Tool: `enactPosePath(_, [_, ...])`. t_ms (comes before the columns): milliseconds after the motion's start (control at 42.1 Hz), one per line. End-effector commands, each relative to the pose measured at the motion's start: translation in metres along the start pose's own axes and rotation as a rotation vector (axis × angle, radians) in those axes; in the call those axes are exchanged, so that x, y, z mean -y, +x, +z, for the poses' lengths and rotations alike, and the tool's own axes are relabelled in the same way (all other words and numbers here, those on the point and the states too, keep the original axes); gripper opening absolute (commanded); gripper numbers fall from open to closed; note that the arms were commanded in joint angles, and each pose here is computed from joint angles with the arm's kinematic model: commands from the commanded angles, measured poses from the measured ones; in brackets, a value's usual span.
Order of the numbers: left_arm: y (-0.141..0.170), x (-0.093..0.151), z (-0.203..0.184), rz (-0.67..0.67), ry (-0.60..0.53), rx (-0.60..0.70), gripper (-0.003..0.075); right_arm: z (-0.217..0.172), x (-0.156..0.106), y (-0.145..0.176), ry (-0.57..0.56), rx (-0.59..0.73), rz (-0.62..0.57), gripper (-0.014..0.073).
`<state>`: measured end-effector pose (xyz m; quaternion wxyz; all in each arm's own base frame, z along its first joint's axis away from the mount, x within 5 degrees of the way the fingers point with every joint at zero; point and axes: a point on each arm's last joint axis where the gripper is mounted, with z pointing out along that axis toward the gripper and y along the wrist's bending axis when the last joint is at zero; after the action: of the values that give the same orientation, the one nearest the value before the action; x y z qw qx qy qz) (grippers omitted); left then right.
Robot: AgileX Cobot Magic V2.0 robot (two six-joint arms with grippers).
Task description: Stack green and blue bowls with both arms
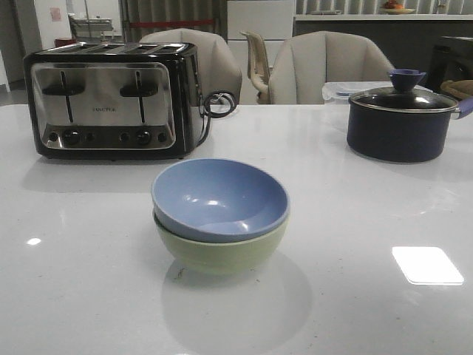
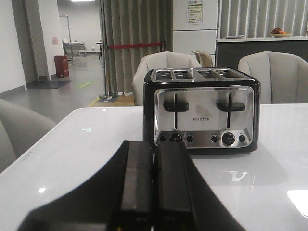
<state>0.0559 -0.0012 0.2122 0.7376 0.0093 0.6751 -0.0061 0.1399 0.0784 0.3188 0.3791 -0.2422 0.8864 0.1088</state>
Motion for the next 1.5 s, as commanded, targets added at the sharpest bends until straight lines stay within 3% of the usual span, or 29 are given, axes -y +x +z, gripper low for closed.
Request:
enactPosePath(0, [-0.007, 0.000, -0.002, -0.005, -0.005, 0.103, 0.0098, -0.006, 0.001, -0.012, 0.012, 0.085, -0.012, 0.0036])
enactPosePath(475, [-0.007, 0.000, -0.002, -0.005, -0.005, 0.103, 0.0098, -0.006, 0.001, -0.011, 0.009, 0.084, -0.012, 0.0036])
enactPosePath(618, [-0.007, 0.000, -0.002, -0.005, -0.005, 0.103, 0.0098, -0.020, 0.010, -0.005, 0.067, 0.197, 0.018, 0.0036])
enactPosePath(832, [-0.007, 0.000, -0.002, -0.005, -0.005, 0.103, 0.0098, -0.050, 0.029, 0.049, 0.332, 0.509, 0.110, 0.0036])
enactPosePath(1070, [-0.007, 0.000, -0.002, -0.005, -0.005, 0.103, 0.0098, -0.039, 0.026, 0.123, 0.553, 0.740, 0.144, 0.0036])
enactPosePath(1284, [-0.007, 0.000, -0.002, -0.005, -0.005, 0.103, 0.0098, -0.006, 0.026, 0.159, 0.571, 0.795, 0.143, 0.0036])
enactPosePath(1474, [-0.007, 0.000, -0.002, -0.005, -0.005, 0.103, 0.0098, -0.004, 0.026, 0.161, 0.555, 0.798, 0.150, 0.0036])
